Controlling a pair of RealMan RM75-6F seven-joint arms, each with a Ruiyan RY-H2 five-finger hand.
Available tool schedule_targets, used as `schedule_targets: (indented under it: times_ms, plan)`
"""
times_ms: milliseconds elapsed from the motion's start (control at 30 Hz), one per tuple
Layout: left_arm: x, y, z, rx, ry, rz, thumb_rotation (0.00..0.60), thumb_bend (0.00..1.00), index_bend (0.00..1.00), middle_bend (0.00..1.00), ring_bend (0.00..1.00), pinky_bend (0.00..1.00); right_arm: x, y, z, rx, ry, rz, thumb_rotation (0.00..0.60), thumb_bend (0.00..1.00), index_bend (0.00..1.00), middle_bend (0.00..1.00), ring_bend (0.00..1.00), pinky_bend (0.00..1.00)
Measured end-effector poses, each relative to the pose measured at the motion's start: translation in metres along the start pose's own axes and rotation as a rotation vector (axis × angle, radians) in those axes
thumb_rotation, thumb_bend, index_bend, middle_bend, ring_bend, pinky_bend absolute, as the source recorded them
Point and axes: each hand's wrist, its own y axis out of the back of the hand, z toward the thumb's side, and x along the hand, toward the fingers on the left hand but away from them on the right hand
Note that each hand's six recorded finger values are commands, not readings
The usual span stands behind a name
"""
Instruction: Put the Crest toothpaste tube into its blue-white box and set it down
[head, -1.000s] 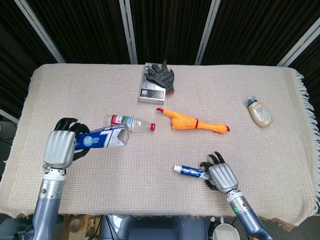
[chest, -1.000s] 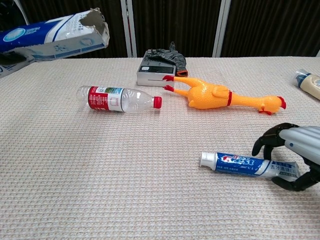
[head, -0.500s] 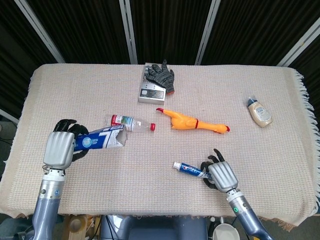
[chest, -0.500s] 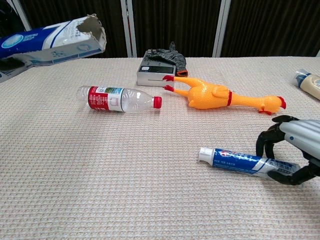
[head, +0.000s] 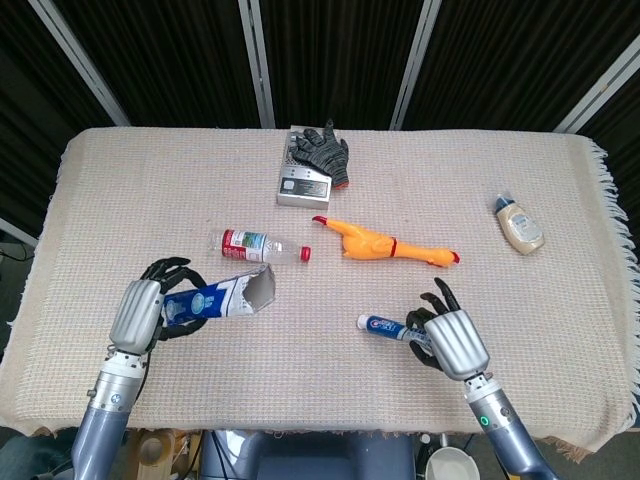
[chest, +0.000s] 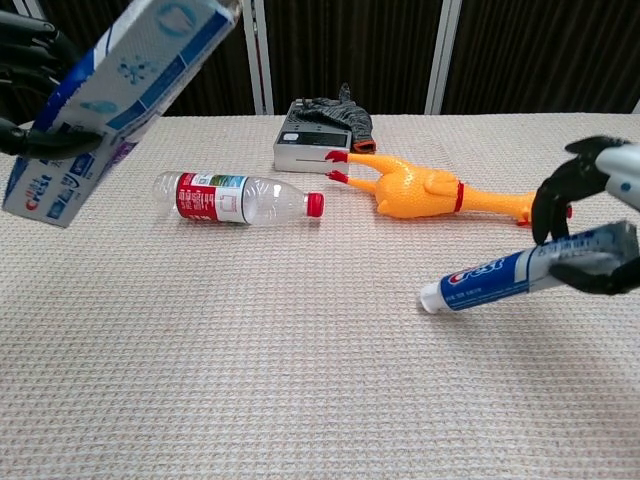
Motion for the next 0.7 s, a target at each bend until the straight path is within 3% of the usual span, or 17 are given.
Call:
schedule_targets:
  times_ms: [167, 267, 467, 700]
  plan:
    - [-0.006, -0.015, -0.014, -0.245, -0.018, -0.058, 0.600, 0.31, 0.47, 0.46, 0.23, 0.20, -0.001, 0.057, 0.018, 0.051, 0.037, -0.093, 0.600, 0.34, 0.53, 0.57, 0.24, 0.00]
    - [-0.010, -0.024, -0.032, -0.320, -0.008, -0.091, 0.600, 0.31, 0.47, 0.45, 0.22, 0.20, -0.001, 0.093, 0.031, 0.092, 0.056, -0.148, 0.600, 0.34, 0.53, 0.57, 0.24, 0.00]
    - [-0.020, -0.038, -0.066, -0.308, 0.028, -0.159, 0.600, 0.31, 0.47, 0.45, 0.23, 0.20, 0.003, 0.154, 0.051, 0.194, 0.083, -0.232, 0.600, 0.35, 0.53, 0.57, 0.24, 0.00]
    - [-0.026, -0.043, -0.079, -0.259, 0.055, -0.187, 0.600, 0.31, 0.47, 0.45, 0.22, 0.20, 0.002, 0.186, 0.068, 0.262, 0.138, -0.312, 0.600, 0.35, 0.53, 0.57, 0.24, 0.00]
